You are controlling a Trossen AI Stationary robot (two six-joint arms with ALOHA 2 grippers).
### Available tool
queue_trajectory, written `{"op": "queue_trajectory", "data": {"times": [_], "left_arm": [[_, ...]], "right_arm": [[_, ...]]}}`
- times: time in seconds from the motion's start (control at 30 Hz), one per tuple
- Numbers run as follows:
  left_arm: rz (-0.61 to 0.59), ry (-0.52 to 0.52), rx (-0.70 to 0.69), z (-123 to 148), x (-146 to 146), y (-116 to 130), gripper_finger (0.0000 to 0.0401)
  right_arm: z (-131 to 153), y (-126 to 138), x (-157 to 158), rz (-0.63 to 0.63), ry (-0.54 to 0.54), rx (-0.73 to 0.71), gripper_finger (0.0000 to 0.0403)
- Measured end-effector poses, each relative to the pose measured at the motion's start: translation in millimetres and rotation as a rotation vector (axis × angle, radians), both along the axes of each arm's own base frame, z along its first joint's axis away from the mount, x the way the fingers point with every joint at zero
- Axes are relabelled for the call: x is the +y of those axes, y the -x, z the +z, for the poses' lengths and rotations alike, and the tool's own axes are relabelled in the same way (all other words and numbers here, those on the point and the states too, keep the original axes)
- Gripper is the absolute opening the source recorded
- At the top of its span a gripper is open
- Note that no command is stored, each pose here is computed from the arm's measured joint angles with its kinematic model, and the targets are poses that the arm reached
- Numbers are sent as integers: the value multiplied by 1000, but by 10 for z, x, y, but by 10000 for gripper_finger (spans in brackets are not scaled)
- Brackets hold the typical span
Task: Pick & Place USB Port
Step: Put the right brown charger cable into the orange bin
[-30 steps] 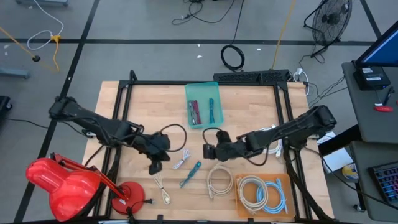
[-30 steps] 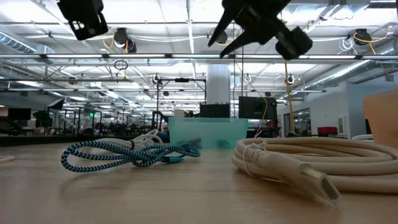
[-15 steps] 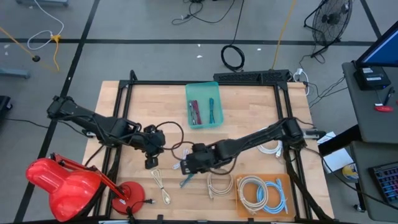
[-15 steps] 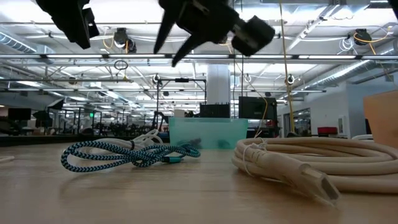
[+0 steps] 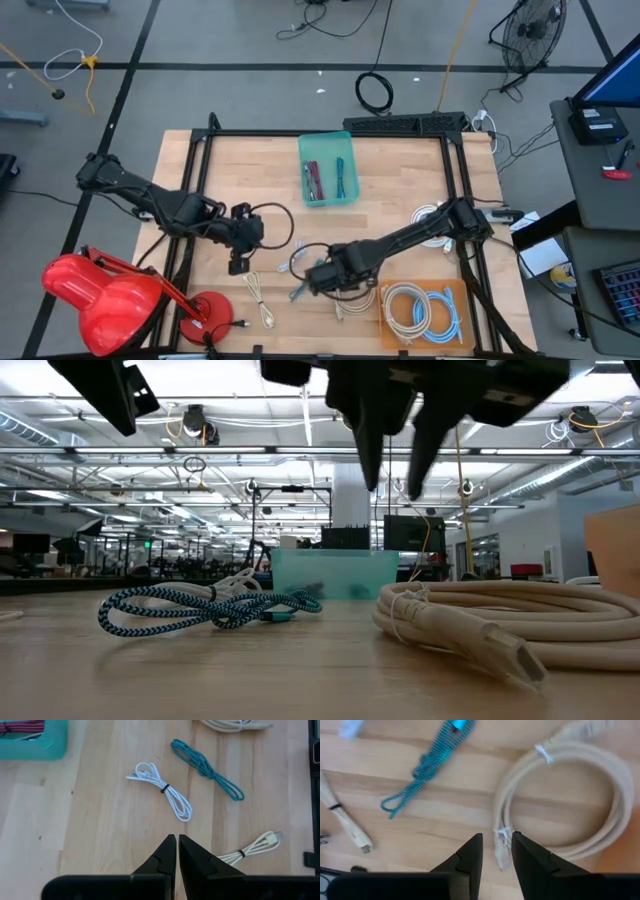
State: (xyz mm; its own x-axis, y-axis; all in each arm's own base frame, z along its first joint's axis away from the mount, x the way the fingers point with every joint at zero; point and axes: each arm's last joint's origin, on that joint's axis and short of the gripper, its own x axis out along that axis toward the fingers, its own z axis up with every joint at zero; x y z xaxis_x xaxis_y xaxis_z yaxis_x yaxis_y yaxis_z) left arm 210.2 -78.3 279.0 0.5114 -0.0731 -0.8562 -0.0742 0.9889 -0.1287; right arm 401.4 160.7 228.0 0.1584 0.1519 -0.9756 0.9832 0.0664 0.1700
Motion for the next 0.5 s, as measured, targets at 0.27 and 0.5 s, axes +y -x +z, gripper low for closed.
{"op": "queue_trajectory", "data": {"times": [0.27, 0.5], "left_arm": [[-14, -25, -9, 1, -29, 11, 21], [-13, -24, -10, 2, -29, 10, 21]], "right_arm": [[-256, 74, 40, -51, -27, 56, 152], [-468, 52, 16, -71, -44, 12, 193]]}}
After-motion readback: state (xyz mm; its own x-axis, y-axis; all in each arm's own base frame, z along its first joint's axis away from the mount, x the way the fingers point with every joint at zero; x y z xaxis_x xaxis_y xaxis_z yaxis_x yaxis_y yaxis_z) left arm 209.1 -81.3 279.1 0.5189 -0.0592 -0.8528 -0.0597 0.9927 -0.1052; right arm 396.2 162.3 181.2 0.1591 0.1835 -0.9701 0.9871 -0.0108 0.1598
